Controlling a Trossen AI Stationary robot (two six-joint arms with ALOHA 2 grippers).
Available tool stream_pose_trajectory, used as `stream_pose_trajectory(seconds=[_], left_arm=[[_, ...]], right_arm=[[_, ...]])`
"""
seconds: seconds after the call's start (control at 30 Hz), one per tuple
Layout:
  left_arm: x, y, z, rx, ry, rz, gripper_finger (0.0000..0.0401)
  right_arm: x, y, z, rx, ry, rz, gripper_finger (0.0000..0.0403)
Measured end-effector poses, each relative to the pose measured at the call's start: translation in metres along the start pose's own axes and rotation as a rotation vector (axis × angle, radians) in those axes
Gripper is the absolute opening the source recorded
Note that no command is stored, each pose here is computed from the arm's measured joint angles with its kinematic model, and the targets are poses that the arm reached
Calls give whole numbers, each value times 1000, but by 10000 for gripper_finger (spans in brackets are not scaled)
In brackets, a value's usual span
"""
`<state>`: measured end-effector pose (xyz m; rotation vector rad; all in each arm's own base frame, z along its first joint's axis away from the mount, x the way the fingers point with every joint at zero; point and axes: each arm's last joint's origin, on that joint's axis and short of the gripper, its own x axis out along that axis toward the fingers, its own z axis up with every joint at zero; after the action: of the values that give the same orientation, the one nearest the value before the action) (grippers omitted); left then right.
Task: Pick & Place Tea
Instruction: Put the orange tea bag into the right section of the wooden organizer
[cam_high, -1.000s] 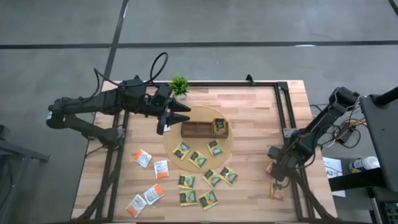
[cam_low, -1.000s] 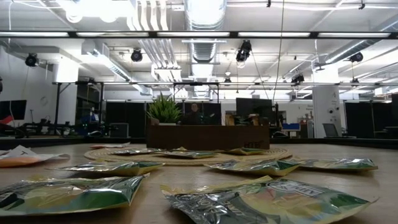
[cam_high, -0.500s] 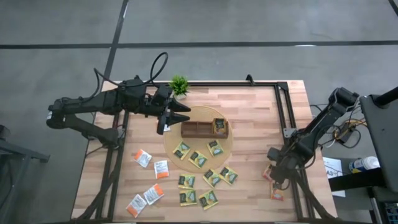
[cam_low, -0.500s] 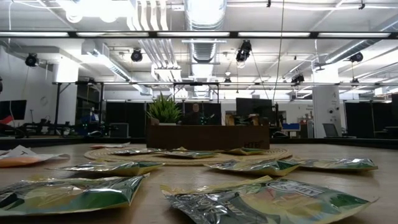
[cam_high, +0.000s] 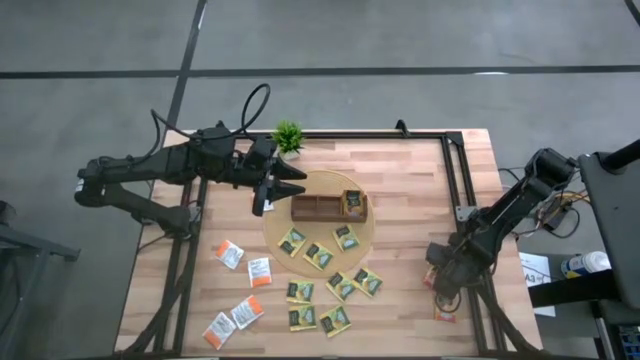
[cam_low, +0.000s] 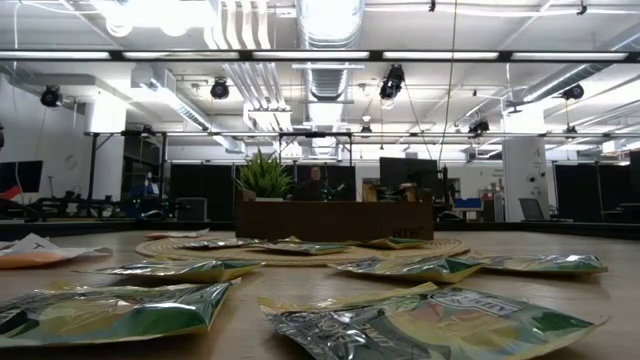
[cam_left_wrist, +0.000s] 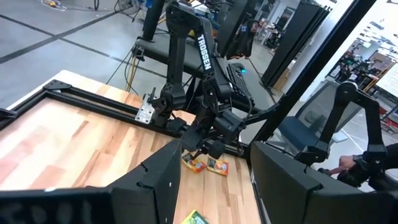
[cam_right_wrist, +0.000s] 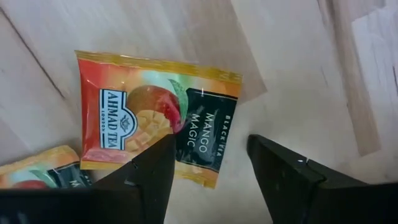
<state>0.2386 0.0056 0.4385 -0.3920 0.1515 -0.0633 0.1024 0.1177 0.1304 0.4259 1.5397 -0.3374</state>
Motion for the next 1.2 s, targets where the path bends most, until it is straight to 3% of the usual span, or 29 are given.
stream_pose_trajectory(seconds=[0.13, 0.37, 0.83, 1.2], left_arm=[[0, 0, 0, -10, 0, 0, 188], [0, 0, 0, -11, -1, -1, 188], [0, 0, 0, -11, -1, -1, 188], [0, 0, 0, -5, 3, -11, 188]], right_arm=[[0, 1, 0, -10, 9, -3, 160], [-6, 4, 1, -8, -13, 78, 21], [-50, 22, 16, 44, -186, 294, 8], [-90, 32, 63, -46, -292, 266, 8]])
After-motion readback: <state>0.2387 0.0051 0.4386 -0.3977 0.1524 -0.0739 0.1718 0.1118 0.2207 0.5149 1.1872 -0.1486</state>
